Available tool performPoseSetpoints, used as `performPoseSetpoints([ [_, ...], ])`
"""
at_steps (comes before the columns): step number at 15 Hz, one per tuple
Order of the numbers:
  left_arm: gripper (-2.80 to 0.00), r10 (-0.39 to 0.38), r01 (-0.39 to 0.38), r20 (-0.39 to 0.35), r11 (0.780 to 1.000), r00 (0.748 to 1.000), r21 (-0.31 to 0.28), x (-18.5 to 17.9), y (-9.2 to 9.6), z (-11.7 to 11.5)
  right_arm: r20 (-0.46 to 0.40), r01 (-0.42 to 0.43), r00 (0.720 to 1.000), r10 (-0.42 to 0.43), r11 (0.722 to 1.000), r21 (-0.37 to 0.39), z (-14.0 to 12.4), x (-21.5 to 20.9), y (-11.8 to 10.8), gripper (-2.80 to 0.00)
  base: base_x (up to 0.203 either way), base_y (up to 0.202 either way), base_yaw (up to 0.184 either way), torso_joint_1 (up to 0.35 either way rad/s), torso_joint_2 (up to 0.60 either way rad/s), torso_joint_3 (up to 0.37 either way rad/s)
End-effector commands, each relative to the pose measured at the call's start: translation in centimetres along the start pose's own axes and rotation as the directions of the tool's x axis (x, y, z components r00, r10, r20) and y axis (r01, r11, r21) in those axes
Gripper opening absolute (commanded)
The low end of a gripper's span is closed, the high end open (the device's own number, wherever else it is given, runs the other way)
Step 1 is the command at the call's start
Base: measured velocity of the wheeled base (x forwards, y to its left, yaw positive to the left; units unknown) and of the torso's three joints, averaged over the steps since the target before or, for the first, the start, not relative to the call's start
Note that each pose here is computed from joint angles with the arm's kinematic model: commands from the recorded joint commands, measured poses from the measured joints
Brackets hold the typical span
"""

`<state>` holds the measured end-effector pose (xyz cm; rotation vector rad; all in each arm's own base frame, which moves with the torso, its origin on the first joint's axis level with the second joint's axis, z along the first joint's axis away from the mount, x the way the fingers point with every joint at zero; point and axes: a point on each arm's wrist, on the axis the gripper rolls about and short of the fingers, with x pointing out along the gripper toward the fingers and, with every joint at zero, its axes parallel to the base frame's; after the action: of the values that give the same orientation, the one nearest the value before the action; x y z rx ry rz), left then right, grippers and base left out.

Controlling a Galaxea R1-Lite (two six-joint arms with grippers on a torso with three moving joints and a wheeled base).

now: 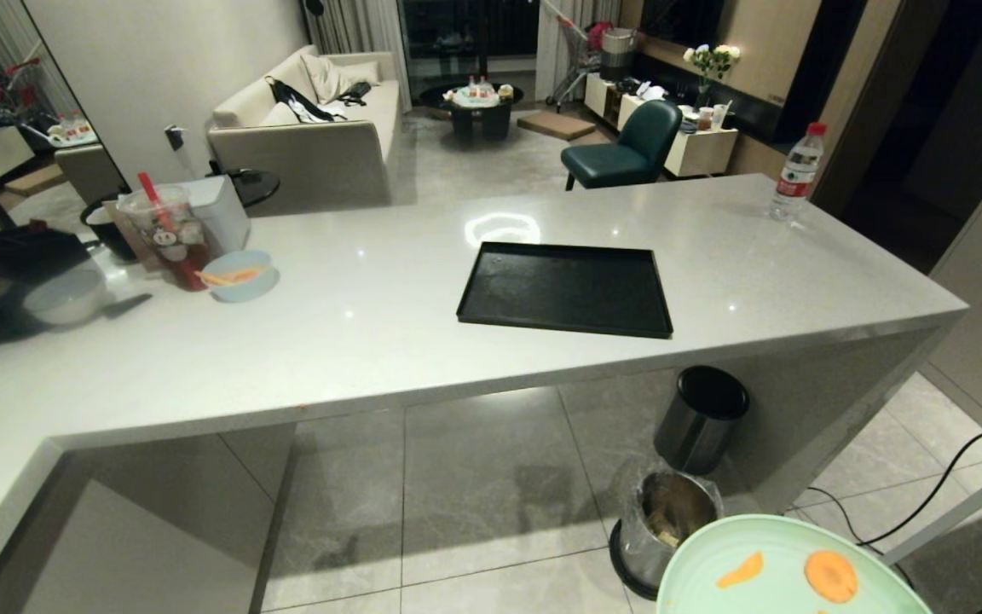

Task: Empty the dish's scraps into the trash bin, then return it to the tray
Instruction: Move the plate over the trash can

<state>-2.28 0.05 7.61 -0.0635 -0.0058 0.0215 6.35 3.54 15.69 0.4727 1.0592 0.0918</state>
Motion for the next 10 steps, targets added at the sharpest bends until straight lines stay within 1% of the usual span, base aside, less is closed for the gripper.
performPoseSetpoints([
  [1,-2.80,0.000,0.000,0.000,1.000,1.000,-0.001,0.01,0.00,0.01,-0.016,0.006,1.000,-0.006,1.000,-0.003,0.03,0.23,0.15,-2.80,0.000,0.000,0.000,0.000,0.00,0.000],
  [10,-2.80,0.001,-0.001,0.000,1.000,1.000,-0.001,0.01,0.00,0.01,-0.032,0.020,0.999,-0.020,1.000,-0.006,0.19,0.63,0.35,-2.80,0.000,0.000,0.000,0.000,0.00,0.000],
])
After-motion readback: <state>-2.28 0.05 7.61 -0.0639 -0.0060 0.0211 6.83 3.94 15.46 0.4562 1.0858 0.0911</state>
